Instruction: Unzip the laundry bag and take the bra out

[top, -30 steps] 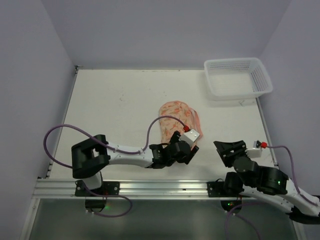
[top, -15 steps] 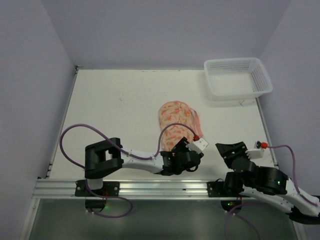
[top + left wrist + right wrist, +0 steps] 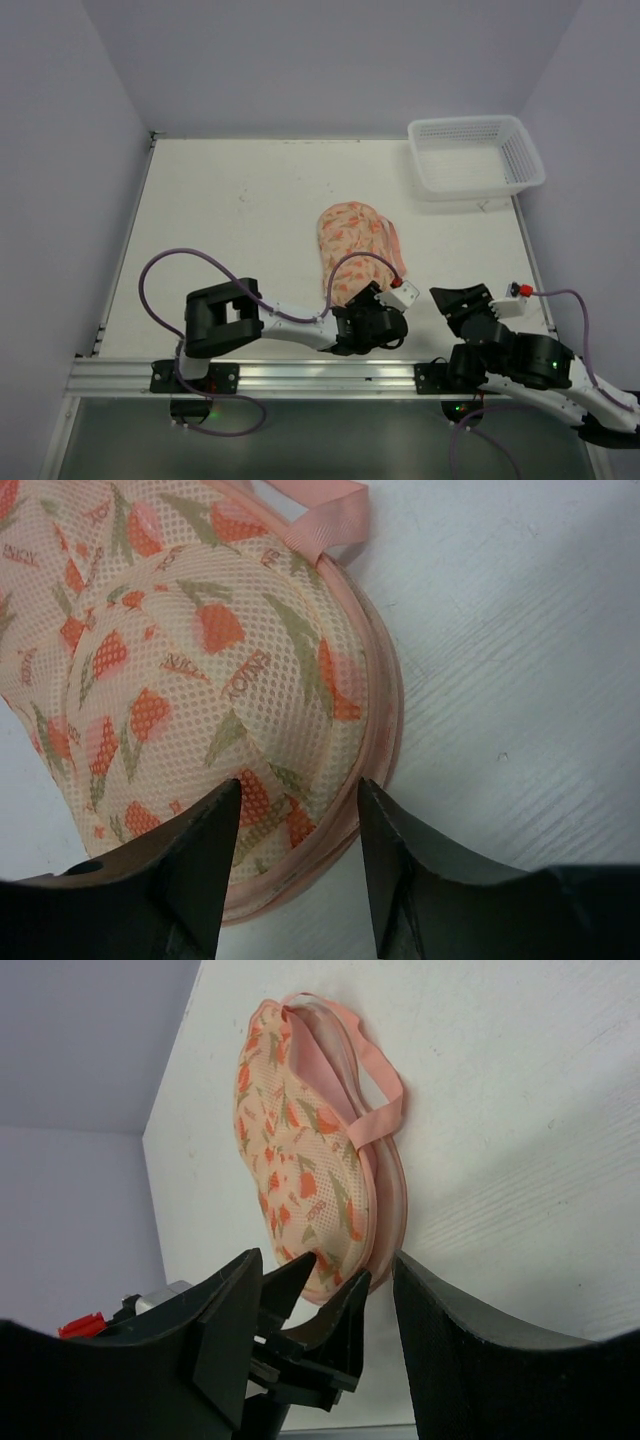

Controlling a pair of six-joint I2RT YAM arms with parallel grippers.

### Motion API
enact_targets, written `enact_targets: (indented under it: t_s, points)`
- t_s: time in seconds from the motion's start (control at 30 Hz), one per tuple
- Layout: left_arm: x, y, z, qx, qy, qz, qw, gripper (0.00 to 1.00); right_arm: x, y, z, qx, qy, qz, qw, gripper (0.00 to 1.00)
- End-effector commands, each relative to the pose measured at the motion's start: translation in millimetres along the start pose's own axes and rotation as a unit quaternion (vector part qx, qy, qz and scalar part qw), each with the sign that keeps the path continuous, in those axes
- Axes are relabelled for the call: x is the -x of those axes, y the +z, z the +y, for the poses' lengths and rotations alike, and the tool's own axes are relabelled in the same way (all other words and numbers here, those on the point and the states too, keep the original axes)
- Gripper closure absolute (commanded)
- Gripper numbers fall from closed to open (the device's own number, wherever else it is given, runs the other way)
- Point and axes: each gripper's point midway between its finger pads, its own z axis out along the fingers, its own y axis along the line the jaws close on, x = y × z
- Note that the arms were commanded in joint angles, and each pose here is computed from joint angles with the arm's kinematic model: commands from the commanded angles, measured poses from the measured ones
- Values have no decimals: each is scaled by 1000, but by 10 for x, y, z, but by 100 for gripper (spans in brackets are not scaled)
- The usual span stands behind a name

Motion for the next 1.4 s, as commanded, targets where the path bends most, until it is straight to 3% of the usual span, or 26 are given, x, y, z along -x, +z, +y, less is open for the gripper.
enact_targets:
  t_s: [0.0,0.27,0.4,0.5,0.57,0.7,0.83,0.9,0.93,0.97,1.1,1.37]
  points:
    - [77,6,74,33,-1,-9,999,47,295,-155,146,85,106,-16,991,43]
    - [382,-229,217,26,-67,-63,995,100,243,-111,130,76,99,-17,992,43]
    - [437,-347,341,17,-110,-83,990,100,186,-81,157,79,91,-15,993,43]
    - [478,-452,469,-4,-175,-101,979,100,115,-38,199,80,69,-14,994,42]
    - [622,-526,673,-19,-249,-122,961,100,69,-16,235,77,59,-12,995,42]
    - [417,-536,987,-40,-326,-116,937,100,-40,27,316,63,5,-5,998,43]
    - [252,-628,1307,-16,-399,-118,909,100,-150,54,462,65,-24,6,998,43]
    - [-29,-629,1387,5,-416,-99,904,100,-230,83,504,65,-40,14,997,42]
    - [-47,-676,1447,6,-448,-105,888,100,-268,98,506,64,-45,17,997,42]
    - [-250,-676,1472,14,-453,-95,886,100,-307,108,515,65,-52,22,996,42]
    - [-274,-836,1589,-7,-491,-128,862,100,-490,169,623,76,-84,40,993,42]
    - [-220,-907,1567,-33,-495,-136,858,100,-845,315,965,61,-122,75,988,32]
